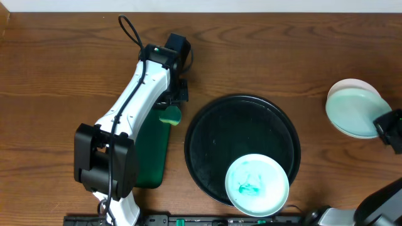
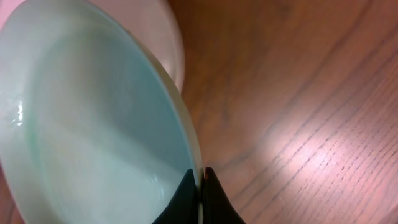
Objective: Clean dirty plates on tray and stack at the side
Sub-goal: 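Carry the held plate right and set it on the plate at right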
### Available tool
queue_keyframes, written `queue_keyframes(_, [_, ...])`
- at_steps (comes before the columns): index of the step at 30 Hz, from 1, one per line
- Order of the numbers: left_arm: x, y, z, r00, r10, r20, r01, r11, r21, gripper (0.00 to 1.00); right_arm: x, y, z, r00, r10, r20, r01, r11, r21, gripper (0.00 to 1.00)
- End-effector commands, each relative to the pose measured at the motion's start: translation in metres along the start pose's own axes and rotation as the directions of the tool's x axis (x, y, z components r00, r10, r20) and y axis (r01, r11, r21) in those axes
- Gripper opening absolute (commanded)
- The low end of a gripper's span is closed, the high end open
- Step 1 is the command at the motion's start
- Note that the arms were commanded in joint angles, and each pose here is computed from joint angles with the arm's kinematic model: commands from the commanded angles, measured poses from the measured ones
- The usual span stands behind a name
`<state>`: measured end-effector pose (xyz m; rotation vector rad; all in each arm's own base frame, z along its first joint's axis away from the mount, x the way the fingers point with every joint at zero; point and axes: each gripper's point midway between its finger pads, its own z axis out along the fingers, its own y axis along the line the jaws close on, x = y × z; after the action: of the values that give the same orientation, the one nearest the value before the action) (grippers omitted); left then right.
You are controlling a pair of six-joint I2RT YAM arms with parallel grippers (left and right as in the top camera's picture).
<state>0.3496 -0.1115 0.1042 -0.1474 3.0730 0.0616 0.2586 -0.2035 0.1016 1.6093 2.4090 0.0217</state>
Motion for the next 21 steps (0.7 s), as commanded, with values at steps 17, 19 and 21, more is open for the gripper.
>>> queue_keyframes(17, [0.001, 0.002, 0.000, 1.000, 0.011, 0.000, -0.011, 1.000, -0.006, 0.07, -0.027, 0.030, 0.061, 0.996, 0.077, -0.046, -0.083, 0.987, -0.137, 0.01])
queue_keyframes(19, [0.001, 0.002, 0.000, 1.000, 0.011, 0.000, -0.011, 1.000, -0.006, 0.07, -0.027, 0.035, 0.062, 0.997, 0.065, -0.040, -0.070, 0.987, -0.144, 0.02])
queue_keyframes(21, [0.001, 0.002, 0.000, 1.000, 0.011, 0.000, -0.011, 1.000, -0.006, 0.07, -0.027, 0.039, 0.062, 0.998, 0.055, -0.033, -0.059, 0.987, -0.150, 0.02])
